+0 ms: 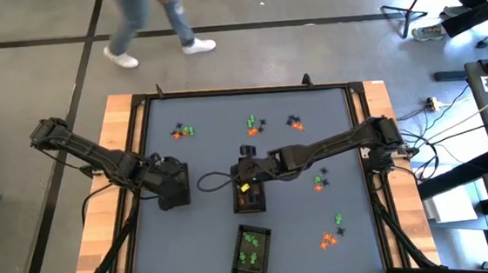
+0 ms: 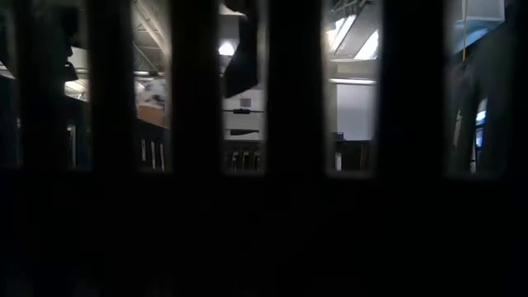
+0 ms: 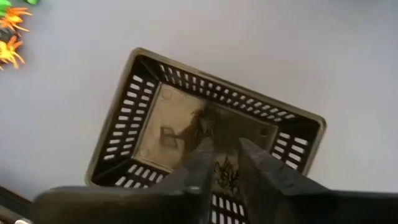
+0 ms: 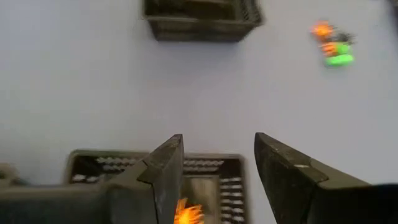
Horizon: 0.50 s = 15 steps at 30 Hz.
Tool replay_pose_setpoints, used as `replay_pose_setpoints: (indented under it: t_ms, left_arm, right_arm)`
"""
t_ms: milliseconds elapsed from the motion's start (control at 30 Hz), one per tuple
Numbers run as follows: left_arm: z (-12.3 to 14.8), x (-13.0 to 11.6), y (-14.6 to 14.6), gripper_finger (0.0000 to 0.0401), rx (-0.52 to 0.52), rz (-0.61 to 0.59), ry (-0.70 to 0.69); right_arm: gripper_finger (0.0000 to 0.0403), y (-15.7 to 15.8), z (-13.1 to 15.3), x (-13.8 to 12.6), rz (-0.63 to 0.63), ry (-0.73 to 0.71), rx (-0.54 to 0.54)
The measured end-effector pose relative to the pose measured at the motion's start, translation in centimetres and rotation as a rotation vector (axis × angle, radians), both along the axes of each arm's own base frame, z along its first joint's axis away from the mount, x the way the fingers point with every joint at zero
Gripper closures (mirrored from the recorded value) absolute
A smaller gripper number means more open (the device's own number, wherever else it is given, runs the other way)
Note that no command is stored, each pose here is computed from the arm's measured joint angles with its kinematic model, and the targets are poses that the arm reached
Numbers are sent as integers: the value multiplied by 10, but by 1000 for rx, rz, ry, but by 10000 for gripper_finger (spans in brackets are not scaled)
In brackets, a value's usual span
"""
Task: Sort Halloween decoration
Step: Put the black spider toy into the top left black basket, then put the orange spider toy into the top right black basket
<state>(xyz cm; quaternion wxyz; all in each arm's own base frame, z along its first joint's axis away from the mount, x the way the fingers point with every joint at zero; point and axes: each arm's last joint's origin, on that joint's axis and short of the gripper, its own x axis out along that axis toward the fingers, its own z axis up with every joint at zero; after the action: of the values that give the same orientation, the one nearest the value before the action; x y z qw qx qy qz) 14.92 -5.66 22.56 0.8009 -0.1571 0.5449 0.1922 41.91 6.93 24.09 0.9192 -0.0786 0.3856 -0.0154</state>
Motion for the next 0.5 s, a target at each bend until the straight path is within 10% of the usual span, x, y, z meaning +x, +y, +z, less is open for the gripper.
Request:
replay_pose_setpoints:
  t_ms: [233,500]
  left_arm:
    - [1,3,0,289,59,-34,-38]
    - [19,18,-22,288,226,-241,-379]
  right_arm:
    - [210,14,18,-23,-15,55,-63]
    - [210,14,31,-66,-69,185,-45]
